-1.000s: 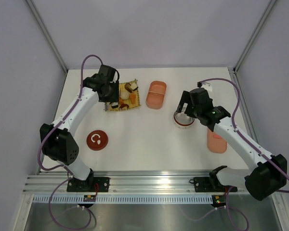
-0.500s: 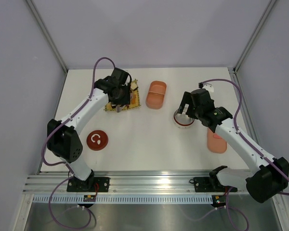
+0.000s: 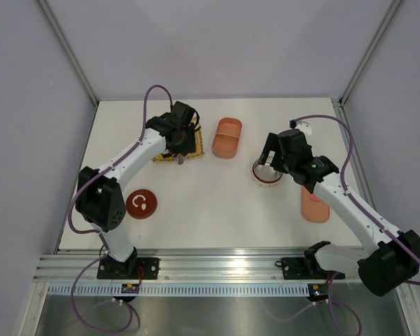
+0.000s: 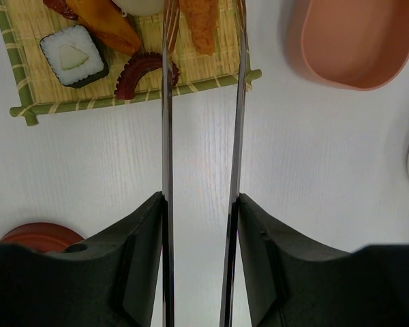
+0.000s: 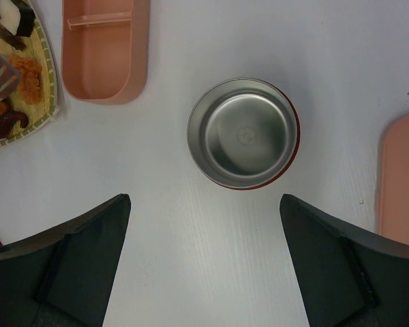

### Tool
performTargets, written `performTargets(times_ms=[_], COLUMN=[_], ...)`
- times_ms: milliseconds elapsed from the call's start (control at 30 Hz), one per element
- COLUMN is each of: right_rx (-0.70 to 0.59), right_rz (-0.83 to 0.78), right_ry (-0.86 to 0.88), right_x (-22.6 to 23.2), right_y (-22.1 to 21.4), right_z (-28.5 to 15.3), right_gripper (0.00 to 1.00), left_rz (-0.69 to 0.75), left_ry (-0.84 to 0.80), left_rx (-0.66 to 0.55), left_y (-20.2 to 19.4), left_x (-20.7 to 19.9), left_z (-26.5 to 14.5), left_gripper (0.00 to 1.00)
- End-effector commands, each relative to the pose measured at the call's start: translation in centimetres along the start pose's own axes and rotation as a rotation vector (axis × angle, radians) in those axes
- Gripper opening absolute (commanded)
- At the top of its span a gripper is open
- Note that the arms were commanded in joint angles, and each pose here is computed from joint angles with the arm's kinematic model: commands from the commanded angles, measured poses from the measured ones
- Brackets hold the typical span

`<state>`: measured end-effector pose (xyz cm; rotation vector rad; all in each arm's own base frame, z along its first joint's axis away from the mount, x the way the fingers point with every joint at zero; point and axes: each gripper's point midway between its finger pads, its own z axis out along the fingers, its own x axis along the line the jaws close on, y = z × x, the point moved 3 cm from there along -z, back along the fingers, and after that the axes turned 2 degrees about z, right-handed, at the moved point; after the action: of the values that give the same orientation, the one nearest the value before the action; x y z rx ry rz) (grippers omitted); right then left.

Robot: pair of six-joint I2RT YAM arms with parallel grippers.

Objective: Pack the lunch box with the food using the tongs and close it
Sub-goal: Pick up the fake food from the plate.

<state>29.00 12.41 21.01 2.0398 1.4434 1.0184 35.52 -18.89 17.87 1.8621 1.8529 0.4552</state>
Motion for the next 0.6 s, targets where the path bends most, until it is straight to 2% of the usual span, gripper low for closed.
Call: performTargets(times_ms=[0,567], right_rx=[-0.035,-0.011], right_rz=[0.028,0.027], right_ry=[0.016,0.028], right_x=[0.2,0.3], right_y=[0.7,0.1], right_z=[-0.5,-0.2], right_gripper=[1.0,1.0], left_rz=[-0.036,-0.037], left_ry=[0.016,0.022], left_rx=[-0.044,-0.002], left_y=[1.1,0.8], left_x=[-0.2,-0.9], left_z=[0.8,3.4], left_gripper=[0.47,0.47])
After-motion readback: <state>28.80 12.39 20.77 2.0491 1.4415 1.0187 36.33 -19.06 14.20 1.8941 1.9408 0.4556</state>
